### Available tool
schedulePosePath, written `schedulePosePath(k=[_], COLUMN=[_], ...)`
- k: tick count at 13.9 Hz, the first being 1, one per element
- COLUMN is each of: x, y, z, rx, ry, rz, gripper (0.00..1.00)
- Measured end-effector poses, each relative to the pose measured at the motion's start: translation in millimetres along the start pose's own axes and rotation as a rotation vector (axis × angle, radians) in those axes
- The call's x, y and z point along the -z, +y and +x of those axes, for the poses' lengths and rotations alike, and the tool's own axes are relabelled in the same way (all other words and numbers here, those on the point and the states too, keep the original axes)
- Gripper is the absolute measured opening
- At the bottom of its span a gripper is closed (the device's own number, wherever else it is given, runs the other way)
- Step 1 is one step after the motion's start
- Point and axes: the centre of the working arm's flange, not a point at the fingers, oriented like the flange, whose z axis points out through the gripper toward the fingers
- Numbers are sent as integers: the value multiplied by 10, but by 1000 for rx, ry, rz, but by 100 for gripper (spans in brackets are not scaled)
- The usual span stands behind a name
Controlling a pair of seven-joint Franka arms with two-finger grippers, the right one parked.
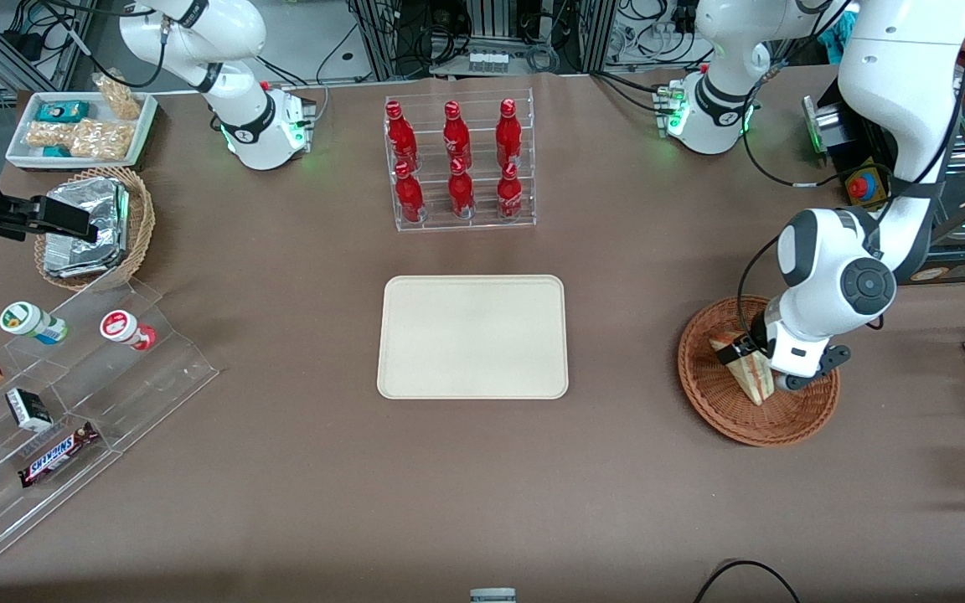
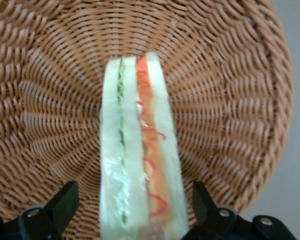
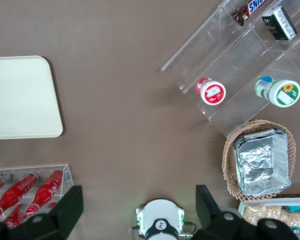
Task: Place sandwich from basket to tray
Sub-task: 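Lower the open left gripper around the sandwich and close it, then lift the sandwich and carry it toward the cream tray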
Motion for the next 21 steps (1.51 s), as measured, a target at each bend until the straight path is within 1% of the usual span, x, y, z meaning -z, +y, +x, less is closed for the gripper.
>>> schedulePosePath(k=[1, 2, 3, 4, 5, 6, 8, 10, 11, 13, 14, 16, 18, 21], x=[-1, 3, 6, 6, 6, 6, 15, 49, 87, 253, 384, 698, 926, 911], y=[-13, -13, -11, -11, -10, -10, -7, 8, 28, 77, 119, 283, 611, 1222], z=[9, 13, 14, 14, 14, 13, 17, 23, 17, -16, -51, -197, -467, -1051], rx=[2, 3, 3, 4, 4, 5, 8, 9, 6, -4, -13, -50, -120, -254], ry=[0, 1, 2, 2, 2, 2, 3, 5, -1, -19, -29, -53, -53, -52], rz=[0, 0, -1, -1, -1, -1, -2, -2, 2, 16, 26, 49, 58, 70], gripper=[95, 95, 88, 75, 65, 53, 40, 25, 19, 18, 15, 16, 17, 18])
